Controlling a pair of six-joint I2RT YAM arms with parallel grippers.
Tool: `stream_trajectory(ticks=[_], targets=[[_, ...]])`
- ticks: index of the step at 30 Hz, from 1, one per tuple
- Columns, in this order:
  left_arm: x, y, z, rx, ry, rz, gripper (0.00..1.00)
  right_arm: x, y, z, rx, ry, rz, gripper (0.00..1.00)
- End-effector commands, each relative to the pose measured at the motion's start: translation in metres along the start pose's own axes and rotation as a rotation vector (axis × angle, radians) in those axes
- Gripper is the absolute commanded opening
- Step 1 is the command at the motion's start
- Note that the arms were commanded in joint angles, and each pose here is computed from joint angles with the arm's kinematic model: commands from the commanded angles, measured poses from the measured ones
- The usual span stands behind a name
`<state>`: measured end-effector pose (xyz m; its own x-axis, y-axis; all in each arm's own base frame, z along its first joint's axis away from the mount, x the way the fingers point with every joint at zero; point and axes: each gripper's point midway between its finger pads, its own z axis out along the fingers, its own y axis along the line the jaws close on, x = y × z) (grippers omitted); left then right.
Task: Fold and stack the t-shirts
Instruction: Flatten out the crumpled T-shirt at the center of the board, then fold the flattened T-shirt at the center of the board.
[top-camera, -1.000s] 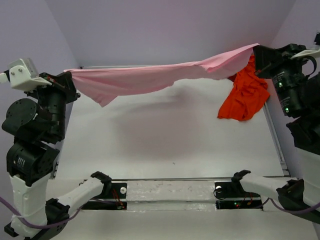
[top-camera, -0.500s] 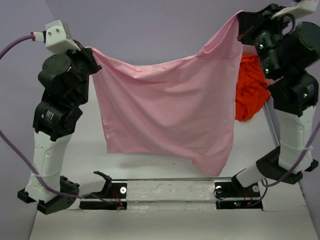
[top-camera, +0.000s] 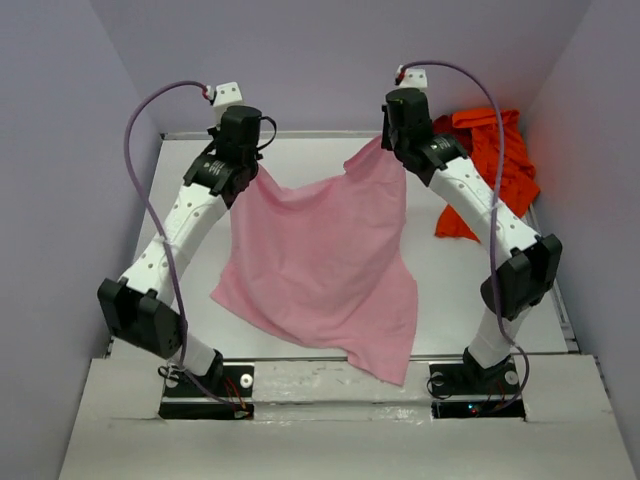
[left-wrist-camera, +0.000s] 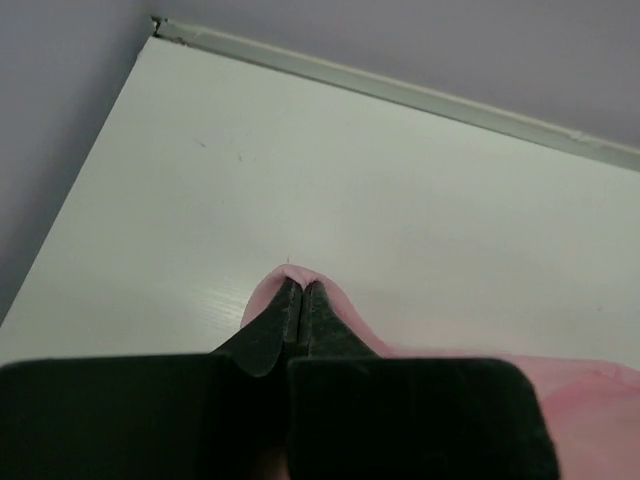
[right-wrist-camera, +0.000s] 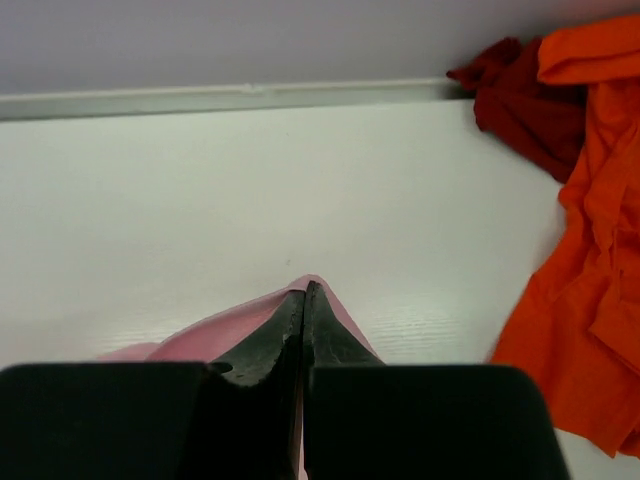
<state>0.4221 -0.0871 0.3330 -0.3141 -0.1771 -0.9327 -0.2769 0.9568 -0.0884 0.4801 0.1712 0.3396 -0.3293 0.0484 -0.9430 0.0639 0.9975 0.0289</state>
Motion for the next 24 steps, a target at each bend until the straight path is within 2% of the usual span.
stream_trajectory(ticks=[1,3,4,6,12,18,21,22,24], targets=[[0.005,0.002,0.047,-0.091,-0.04,-0.078,0.0,0.003,-0.004,0.034,0.048,-0.077,0.068,0.0],[0.005,0.001,0.066,-0.102,-0.02,-0.109,0.0,0.027,-0.003,0.056,0.058,-0.03,0.054,0.0],[0.02,0.0,0.085,-0.12,0.013,-0.095,0.0,0.033,-0.002,0.061,0.068,-0.021,0.064,0.0],[0.017,-0.003,0.102,-0.118,0.001,-0.087,0.0,0.036,-0.003,0.069,0.056,-0.014,0.078,0.0],[0.02,0.049,0.13,-0.135,0.033,-0.185,0.0,0.016,-0.021,0.076,0.05,-0.042,0.109,0.0],[0.021,0.065,0.114,-0.105,0.037,-0.187,0.0,0.012,-0.036,0.051,0.061,-0.027,0.126,0.0],[0.031,0.064,0.1,-0.077,0.057,-0.181,0.0,0.026,-0.044,0.033,0.082,0.036,0.153,0.0],[0.038,0.062,0.092,-0.061,0.069,-0.176,0.0,0.047,-0.049,0.028,0.104,0.097,0.158,0.0],[0.055,0.059,0.085,-0.051,0.098,-0.161,0.0,0.058,-0.056,0.012,0.11,0.136,0.172,0.0]])
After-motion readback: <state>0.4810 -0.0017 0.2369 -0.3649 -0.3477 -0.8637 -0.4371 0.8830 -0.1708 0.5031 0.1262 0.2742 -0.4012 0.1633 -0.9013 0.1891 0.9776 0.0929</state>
